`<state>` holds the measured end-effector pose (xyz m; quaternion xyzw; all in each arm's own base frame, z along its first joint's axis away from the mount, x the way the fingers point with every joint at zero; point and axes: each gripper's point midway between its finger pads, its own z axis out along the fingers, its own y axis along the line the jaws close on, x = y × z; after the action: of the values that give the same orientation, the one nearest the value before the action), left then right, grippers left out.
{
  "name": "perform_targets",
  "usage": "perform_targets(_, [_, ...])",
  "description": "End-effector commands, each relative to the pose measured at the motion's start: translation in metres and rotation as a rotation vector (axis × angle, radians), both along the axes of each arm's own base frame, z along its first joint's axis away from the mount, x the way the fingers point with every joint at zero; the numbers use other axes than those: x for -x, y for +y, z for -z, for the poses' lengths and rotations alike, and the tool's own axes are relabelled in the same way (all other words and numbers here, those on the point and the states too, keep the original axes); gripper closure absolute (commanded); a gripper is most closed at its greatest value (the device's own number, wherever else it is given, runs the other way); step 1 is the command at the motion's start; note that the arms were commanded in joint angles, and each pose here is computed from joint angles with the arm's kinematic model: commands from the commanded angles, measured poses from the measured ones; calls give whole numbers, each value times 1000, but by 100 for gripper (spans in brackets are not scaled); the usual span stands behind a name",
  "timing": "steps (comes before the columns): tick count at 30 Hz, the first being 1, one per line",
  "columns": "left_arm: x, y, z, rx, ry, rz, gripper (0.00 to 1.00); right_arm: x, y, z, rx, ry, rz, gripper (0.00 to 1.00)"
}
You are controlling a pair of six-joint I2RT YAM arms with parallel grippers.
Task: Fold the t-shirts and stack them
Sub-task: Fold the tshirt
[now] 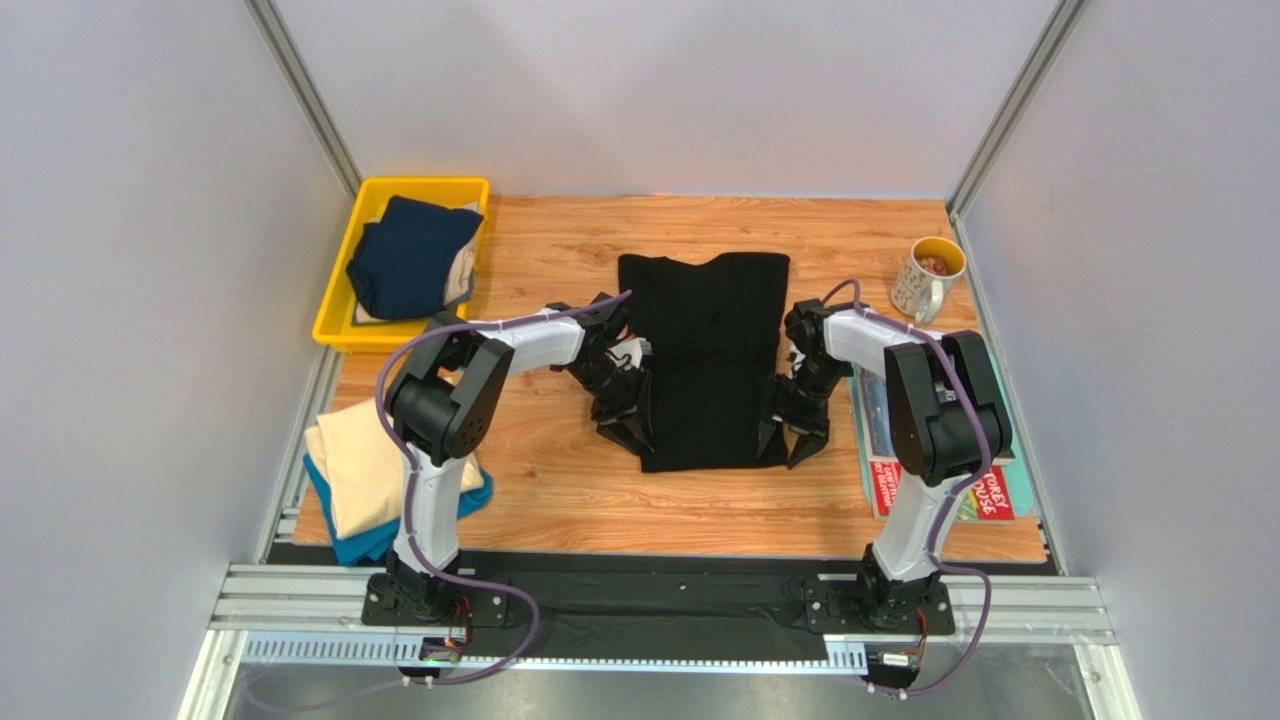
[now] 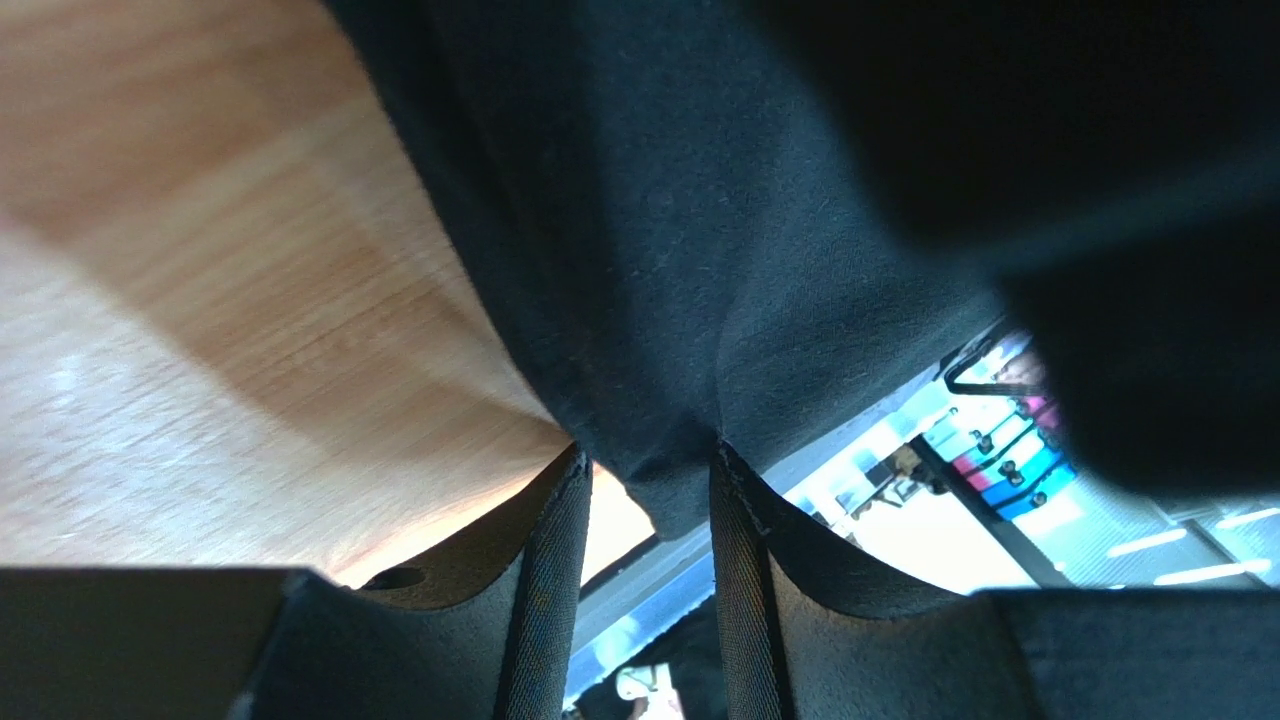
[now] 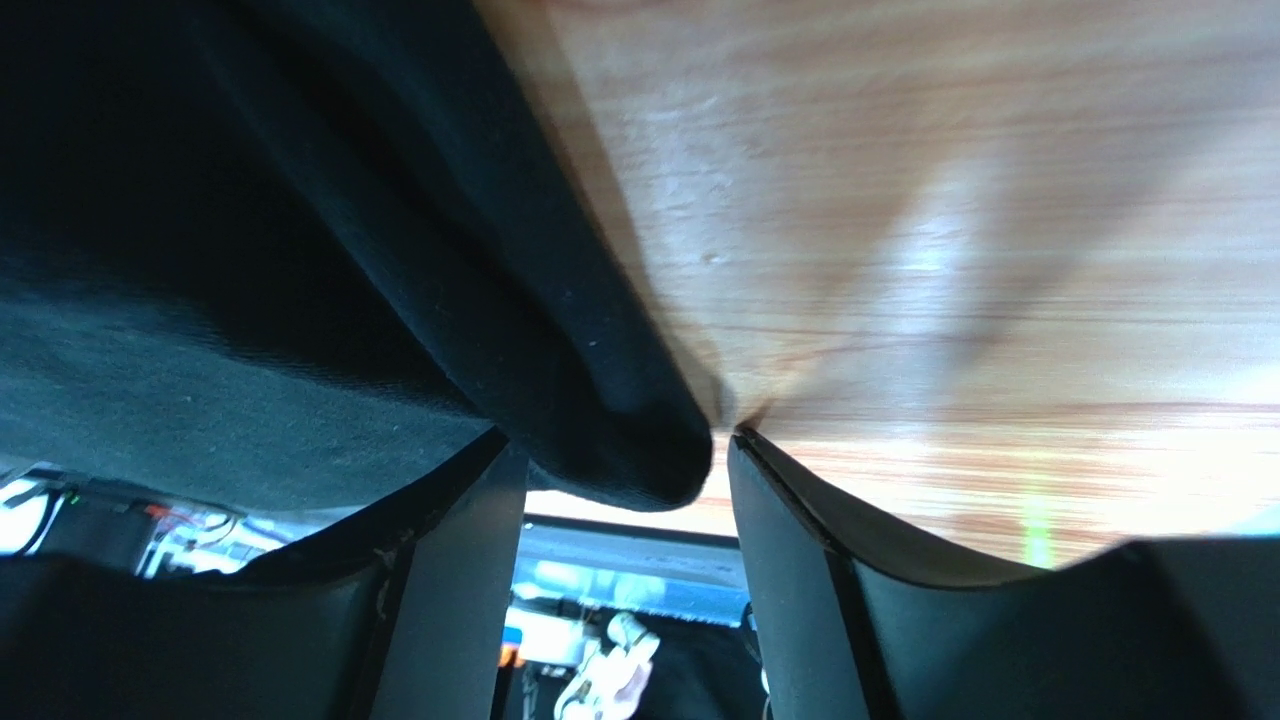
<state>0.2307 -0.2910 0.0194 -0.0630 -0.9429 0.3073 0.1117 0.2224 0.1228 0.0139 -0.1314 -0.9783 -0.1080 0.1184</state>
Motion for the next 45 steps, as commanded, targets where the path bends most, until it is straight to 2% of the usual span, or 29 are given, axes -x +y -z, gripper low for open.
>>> perform_targets(1, [0,15,31,-117,-55,-8,58,-19,8,41,-21,-85,-16,46])
perform_targets(4, [2,16,33,-120,-53,-11,59,-18,10,43,-31,-81,-10,50])
perform_targets(8, [3,17,35,-123,-51,-10,71,-17,13,45,-42,-81,-11,58])
perform_targets(9, [3,18,35,-124,-52,-8,79,-18,14,44,-44,-83,-12,61])
perform_targets(11, [4,18,36,-124,-50,-6,88,-19,15,44,-47,-88,-12,68])
perform_targets(12, [4,18,36,-124,-51,-4,99,-18,15,44,-47,-85,-12,71])
perform_targets(18, [-1,17,28,-112,-86,18,100,-18,22,35,-82,-105,-29,99])
perform_targets(26, [-7,24,-11,-123,-147,75,100,-13,23,-6,-112,-149,-48,100])
perform_targets(34, [-14,30,-53,-86,-238,80,100,-24,30,-62,-155,-271,-18,100])
perform_targets(40, [-54,37,-86,-94,-362,8,100,-47,32,-98,-157,-361,-10,100])
perform_targets(44, [-101,37,-111,-102,-493,-65,100,-82,30,-124,-115,-472,-20,100])
perform_targets(45, [-114,40,-105,-125,-505,-83,100,-90,30,-127,-104,-492,-24,100])
